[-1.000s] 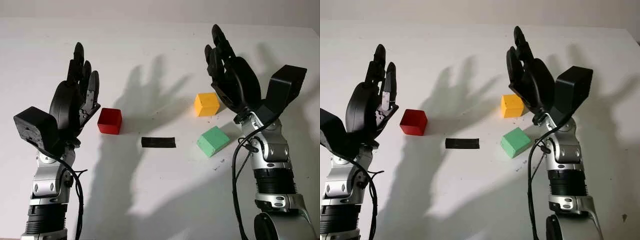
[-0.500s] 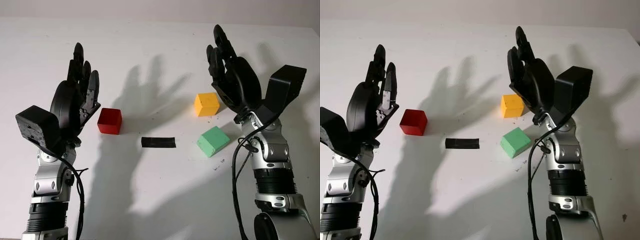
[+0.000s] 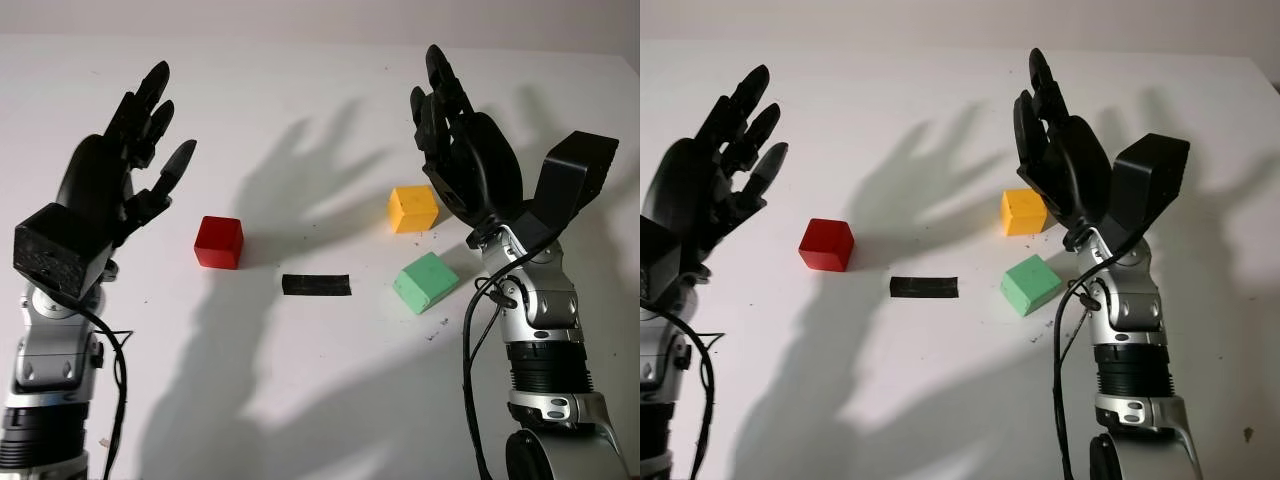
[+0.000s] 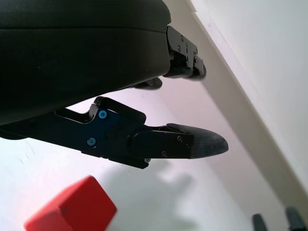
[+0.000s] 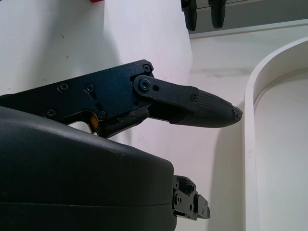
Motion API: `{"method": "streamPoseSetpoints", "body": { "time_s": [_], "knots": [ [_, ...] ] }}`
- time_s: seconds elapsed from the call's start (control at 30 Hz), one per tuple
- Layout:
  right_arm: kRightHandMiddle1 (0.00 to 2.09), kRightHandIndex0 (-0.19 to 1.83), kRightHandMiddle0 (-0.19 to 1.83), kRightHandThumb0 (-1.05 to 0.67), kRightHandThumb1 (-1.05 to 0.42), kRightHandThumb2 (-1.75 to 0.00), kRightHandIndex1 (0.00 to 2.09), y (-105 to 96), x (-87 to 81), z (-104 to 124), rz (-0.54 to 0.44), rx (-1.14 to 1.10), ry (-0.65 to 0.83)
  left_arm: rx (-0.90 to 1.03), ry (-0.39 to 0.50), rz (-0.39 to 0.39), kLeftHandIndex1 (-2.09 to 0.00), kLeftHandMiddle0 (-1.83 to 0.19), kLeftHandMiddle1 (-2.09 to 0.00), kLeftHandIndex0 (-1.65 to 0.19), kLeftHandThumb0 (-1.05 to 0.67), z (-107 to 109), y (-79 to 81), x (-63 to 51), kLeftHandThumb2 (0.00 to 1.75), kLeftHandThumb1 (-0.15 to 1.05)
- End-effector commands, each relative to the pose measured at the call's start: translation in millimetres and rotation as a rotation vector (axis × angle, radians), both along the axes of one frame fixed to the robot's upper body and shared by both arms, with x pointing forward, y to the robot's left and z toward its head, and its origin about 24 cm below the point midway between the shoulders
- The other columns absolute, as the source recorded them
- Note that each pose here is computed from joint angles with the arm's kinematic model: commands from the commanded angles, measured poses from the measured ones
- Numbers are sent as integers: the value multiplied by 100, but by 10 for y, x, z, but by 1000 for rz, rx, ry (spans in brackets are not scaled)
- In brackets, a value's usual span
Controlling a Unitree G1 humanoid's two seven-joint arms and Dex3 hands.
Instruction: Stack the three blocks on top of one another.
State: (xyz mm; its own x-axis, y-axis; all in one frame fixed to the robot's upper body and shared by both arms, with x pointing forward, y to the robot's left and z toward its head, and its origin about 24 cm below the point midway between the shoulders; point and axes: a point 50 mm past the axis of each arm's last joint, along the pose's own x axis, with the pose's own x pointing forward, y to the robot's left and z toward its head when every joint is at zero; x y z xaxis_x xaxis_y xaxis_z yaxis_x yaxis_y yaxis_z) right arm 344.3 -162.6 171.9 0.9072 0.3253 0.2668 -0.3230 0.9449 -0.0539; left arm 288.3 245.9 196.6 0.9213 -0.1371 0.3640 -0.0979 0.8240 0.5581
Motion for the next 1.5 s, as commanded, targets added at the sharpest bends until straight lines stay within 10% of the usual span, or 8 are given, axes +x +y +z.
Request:
{"method": "streamPoseSetpoints", "body": {
  "time_s": [0.0, 0.3, 0.87, 1.47],
  "knots": [
    [0, -19, -19, -75, -105, -63, 0, -53, -11, 73, -7, -11, -22, 151, 0, -8, -24, -41, -9, -38, -73, 196, 56, -42, 16, 105],
    [0, -19, -19, -75, -105, -64, 0, -87, 5, 161, -9, -25, -20, 605, 181, 24, -10, -16, -3, -39, -72, 554, 112, -66, 5, 100],
    [0, -19, -19, -73, -105, -64, 0, -108, 28, 167, -10, -35, -23, 901, 292, -43, -4, 1, -4, -31, -89, 334, -127, 107, 5, 96],
    [0, -19, -19, -72, -105, -64, 0, -86, 13, 145, -15, -34, -30, 1051, 176, -24, -7, -3, -6, -37, -82, 145, -206, 47, 5, 91]
  ]
}}
